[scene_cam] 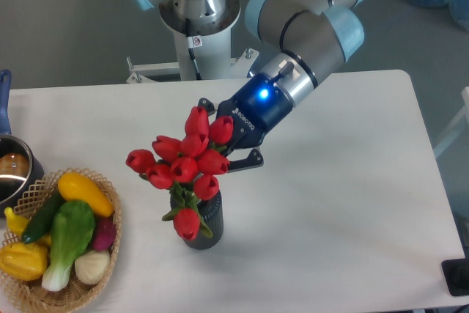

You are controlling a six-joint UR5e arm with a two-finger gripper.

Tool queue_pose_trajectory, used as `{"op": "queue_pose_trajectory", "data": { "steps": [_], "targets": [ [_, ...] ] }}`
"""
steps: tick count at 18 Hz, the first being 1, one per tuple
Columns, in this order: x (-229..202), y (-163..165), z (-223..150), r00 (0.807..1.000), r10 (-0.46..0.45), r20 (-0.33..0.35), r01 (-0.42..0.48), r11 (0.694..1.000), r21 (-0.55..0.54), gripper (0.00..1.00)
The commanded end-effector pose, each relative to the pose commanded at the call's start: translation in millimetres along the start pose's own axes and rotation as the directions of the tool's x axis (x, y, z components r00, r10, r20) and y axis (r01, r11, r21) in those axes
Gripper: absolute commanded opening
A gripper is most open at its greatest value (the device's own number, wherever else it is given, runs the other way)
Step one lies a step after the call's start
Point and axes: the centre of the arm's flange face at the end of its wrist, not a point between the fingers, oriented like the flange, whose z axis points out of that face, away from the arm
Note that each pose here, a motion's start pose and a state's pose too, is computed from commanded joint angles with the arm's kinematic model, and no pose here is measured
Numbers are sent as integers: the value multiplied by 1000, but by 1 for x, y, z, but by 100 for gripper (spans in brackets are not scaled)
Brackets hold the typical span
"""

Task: Insert the flowers into the vase
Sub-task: 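Lower the tulip stems down into the black vase opening, then open the gripper to release the tulips in the vase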

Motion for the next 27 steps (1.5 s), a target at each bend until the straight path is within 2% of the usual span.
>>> {"op": "queue_pose_trajectory", "data": {
  "steps": [6, 10, 13, 16, 21, 22, 24, 27],
  "targets": [
    [-6, 36, 9, 1000, -6, -5, 6, 999, -40, 4],
    [-11, 48, 13, 1000, -18, -11, 17, 999, -44, 5],
    [-13, 58, 15, 999, -34, -13, 33, 998, -55, 10],
    [-12, 66, 17, 999, -46, -7, 46, 996, -81, 26],
    [-12, 73, 18, 999, -50, -5, 49, 994, -101, 46],
    [-12, 75, 18, 999, -51, -2, 51, 993, -110, 58],
    [-12, 78, 18, 998, -55, 5, 55, 990, -132, 100],
    [-14, 84, 14, 998, -52, 28, 56, 981, -184, 100]
  ]
}}
